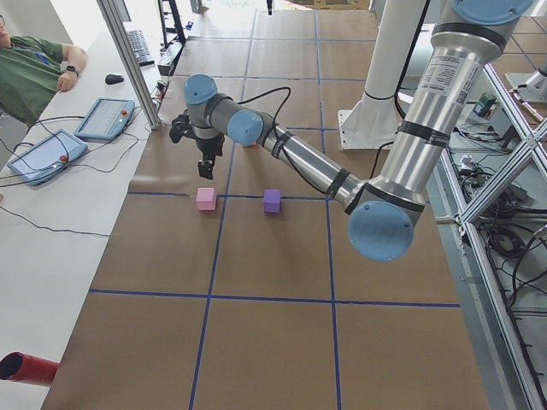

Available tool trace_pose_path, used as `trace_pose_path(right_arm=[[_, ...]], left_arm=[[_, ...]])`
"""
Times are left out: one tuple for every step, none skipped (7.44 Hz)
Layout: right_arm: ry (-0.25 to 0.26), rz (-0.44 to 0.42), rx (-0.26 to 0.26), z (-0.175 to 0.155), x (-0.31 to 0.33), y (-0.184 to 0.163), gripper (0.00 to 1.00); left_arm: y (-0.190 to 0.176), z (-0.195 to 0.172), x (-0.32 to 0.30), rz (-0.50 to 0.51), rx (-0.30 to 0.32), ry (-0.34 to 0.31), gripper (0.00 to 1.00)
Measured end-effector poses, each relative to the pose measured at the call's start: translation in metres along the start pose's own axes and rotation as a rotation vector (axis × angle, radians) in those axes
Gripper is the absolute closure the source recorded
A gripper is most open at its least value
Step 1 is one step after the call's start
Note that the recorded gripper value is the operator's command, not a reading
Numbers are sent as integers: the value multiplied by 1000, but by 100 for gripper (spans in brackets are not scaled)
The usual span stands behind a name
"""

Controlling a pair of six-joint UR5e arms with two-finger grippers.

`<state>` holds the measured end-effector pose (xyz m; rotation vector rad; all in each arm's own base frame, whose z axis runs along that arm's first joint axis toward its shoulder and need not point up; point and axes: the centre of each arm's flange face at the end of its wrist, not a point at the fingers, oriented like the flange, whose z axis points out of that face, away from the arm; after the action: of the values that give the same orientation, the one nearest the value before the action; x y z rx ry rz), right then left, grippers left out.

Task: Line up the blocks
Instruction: 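Move the left gripper over the orange cube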

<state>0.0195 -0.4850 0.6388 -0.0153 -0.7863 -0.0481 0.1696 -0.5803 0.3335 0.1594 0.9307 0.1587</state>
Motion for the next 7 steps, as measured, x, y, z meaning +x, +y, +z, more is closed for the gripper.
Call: trace_pose_path(right_arm=[[0,0,0,0,0,0,0],[0,0,1,0,0,0,0],[0,-1,1,0,0,0,0],[-1,0,0,0,0,0,0],[-1,0,0,0,0,0,0],[-1,0,0,0,0,0,0],[0,0,0,0,0,0,0]], left_arm=[[-1,22,61,-18,-25,39,0],[2,44,114,-36,-46,65,0],[10,66,162,-36,-49,67,0],[21,89,207,-40,-35,52,0],[32,105,235,-59,-18,43,0],[37,116,247,-71,-5,47,0],[38,125,253,-78,-1,53,0]])
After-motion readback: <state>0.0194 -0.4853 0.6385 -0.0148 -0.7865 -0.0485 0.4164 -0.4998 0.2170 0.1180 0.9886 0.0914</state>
